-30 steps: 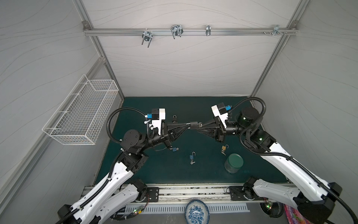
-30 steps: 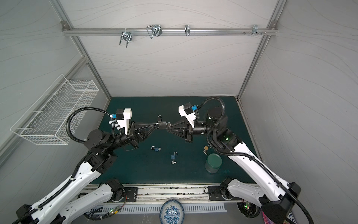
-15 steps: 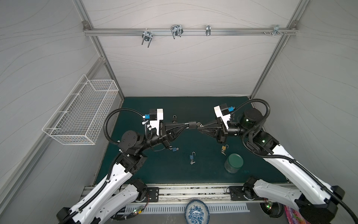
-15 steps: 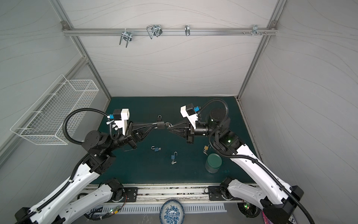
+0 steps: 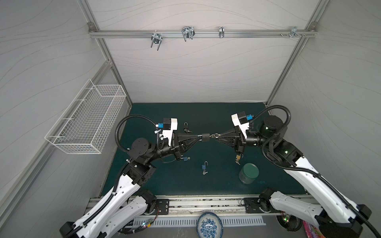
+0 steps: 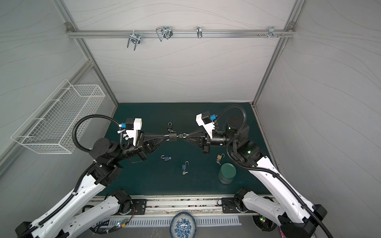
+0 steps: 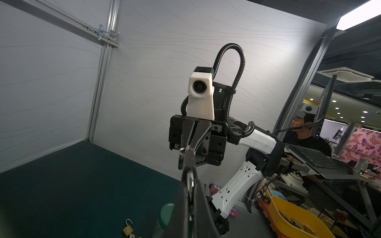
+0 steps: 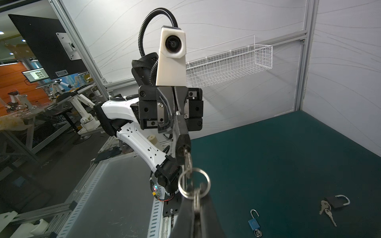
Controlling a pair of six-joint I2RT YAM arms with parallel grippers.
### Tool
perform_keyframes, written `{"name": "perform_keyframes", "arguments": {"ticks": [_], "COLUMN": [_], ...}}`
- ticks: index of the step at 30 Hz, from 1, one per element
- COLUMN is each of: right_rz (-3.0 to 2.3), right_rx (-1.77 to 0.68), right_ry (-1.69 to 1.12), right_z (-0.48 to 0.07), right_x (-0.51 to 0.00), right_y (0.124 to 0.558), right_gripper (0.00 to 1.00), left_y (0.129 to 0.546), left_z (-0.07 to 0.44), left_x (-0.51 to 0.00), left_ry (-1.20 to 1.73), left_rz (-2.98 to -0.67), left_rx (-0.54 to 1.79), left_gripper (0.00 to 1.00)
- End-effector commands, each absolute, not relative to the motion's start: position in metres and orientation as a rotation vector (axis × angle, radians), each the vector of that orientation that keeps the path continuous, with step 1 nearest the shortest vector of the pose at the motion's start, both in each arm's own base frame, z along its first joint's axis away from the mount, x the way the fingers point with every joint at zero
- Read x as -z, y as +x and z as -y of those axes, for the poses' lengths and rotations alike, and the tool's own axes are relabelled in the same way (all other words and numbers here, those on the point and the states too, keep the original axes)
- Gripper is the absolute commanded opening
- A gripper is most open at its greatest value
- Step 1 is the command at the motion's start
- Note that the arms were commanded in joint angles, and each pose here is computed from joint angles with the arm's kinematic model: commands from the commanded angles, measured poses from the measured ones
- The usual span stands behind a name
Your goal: Lock with the key
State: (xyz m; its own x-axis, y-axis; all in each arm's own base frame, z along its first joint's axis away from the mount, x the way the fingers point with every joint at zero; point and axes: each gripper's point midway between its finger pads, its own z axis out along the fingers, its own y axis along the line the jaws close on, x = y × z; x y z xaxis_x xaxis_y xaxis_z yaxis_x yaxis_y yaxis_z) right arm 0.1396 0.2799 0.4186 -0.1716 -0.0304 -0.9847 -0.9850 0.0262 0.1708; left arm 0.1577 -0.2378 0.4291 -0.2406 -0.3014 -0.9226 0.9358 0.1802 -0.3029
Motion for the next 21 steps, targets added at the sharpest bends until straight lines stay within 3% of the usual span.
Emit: {"name": "perform_keyframes", "arguments": {"ticks": [1,8,21], "right_rz": [-1.362,-1.552,-2.305], "right_rx": [-1.231,-1.133,-0.604], "right_ry": [-1.106,-1.026,-0.728], "right_z": [-0.267,-0.248,-0.199], "right_x": [-0.421,-0.383,-0.206], "right_y": [0.142,0.162,0.229], "right_gripper": [0.00,0.00,0.00], "left_y": [0.149,0.162,0.258], "left_z": [0.228,0.228,0.216], "left_x": [-0.443,-0.421,-0.292], "left_ry": [0.717,0.705,0.323], "left_rz": [-1.236,-1.369,-2.118], "left_rx": [1.280,1.200,0.825], "left_gripper": [0.00,0.00,0.00]}}
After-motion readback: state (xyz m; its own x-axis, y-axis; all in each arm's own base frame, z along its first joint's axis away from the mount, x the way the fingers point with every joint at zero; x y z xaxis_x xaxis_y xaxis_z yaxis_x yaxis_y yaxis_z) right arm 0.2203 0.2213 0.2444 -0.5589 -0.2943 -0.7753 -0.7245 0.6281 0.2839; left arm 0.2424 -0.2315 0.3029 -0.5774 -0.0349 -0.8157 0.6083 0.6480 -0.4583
